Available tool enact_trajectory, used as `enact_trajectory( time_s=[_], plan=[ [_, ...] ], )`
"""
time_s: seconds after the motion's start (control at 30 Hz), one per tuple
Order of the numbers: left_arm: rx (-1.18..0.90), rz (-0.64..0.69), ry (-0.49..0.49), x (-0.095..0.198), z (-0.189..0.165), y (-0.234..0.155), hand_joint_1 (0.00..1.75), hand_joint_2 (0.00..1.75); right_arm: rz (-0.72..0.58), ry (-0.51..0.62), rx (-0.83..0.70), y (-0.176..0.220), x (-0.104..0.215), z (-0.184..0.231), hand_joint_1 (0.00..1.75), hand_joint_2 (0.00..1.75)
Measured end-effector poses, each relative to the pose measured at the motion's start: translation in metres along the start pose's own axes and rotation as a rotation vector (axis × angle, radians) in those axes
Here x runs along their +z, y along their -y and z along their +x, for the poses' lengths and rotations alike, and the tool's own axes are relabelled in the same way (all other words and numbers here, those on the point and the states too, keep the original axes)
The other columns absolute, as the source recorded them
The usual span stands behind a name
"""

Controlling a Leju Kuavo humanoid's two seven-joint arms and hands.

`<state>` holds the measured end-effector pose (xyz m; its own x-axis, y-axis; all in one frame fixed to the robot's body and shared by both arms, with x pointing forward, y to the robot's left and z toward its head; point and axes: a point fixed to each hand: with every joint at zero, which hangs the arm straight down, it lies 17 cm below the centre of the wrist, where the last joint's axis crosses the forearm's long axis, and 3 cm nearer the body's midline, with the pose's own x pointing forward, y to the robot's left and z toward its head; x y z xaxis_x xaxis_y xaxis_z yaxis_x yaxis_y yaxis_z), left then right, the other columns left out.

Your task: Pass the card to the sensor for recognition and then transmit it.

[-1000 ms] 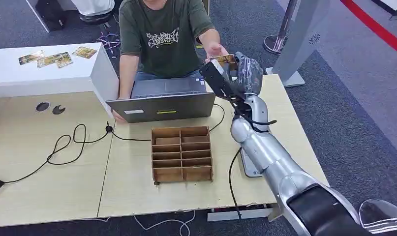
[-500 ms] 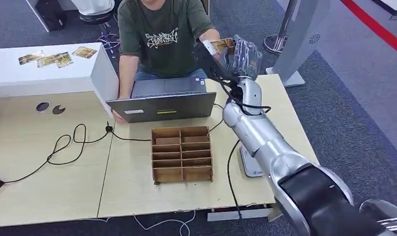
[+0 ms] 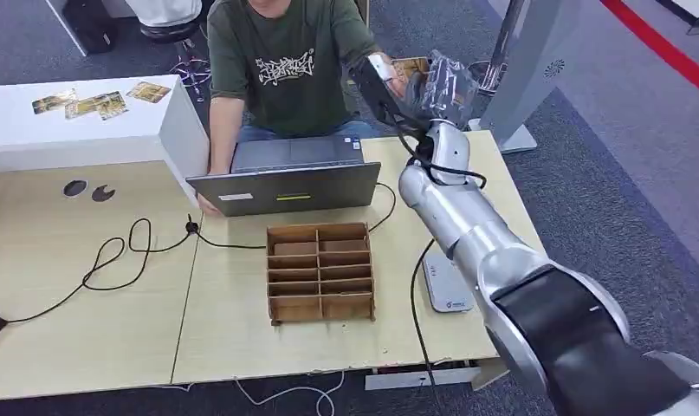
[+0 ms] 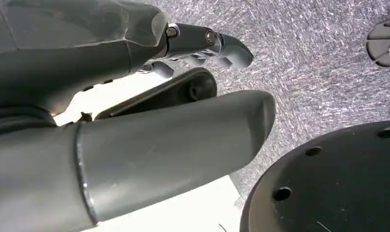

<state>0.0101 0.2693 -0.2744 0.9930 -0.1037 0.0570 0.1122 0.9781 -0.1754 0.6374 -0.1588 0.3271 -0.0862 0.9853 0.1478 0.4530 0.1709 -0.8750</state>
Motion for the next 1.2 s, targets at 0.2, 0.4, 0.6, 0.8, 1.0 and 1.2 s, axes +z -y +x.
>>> enact_trajectory(
  time_s=[0.2, 0.4, 0.6, 0.8, 1.0, 1.2],
  plan=[
    [-0.018, -0.002, -0.002, 0.0, 0.001, 0.001, 0.0, 0.0, 0.014, -0.019, 0.012, -0.004, 0.0, -0.008, 1.75, 1.75],
    [-0.021, -0.003, 0.0, 0.0, 0.001, 0.001, 0.0, 0.0, 0.025, -0.029, 0.013, -0.008, 0.001, -0.013, 1.75, 1.75],
    [-0.021, -0.002, -0.003, 0.0, 0.001, 0.0, 0.0, 0.0, 0.028, -0.026, 0.014, -0.01, 0.002, -0.014, 1.75, 1.75],
    [-0.022, -0.002, -0.007, 0.0, 0.001, 0.0, 0.0, 0.0, 0.027, -0.017, 0.022, -0.01, 0.002, -0.013, 1.38, 1.75],
    [-0.024, -0.002, -0.004, 0.0, 0.003, -0.001, 0.0, 0.0, 0.023, -0.025, 0.017, -0.009, 0.001, -0.016, 0.0, 1.75],
    [-0.023, -0.001, -0.002, 0.0, 0.005, -0.001, 0.0, 0.0, 0.007, -0.017, 0.021, -0.006, 0.001, -0.015, 0.0, 1.75]
  ],
)
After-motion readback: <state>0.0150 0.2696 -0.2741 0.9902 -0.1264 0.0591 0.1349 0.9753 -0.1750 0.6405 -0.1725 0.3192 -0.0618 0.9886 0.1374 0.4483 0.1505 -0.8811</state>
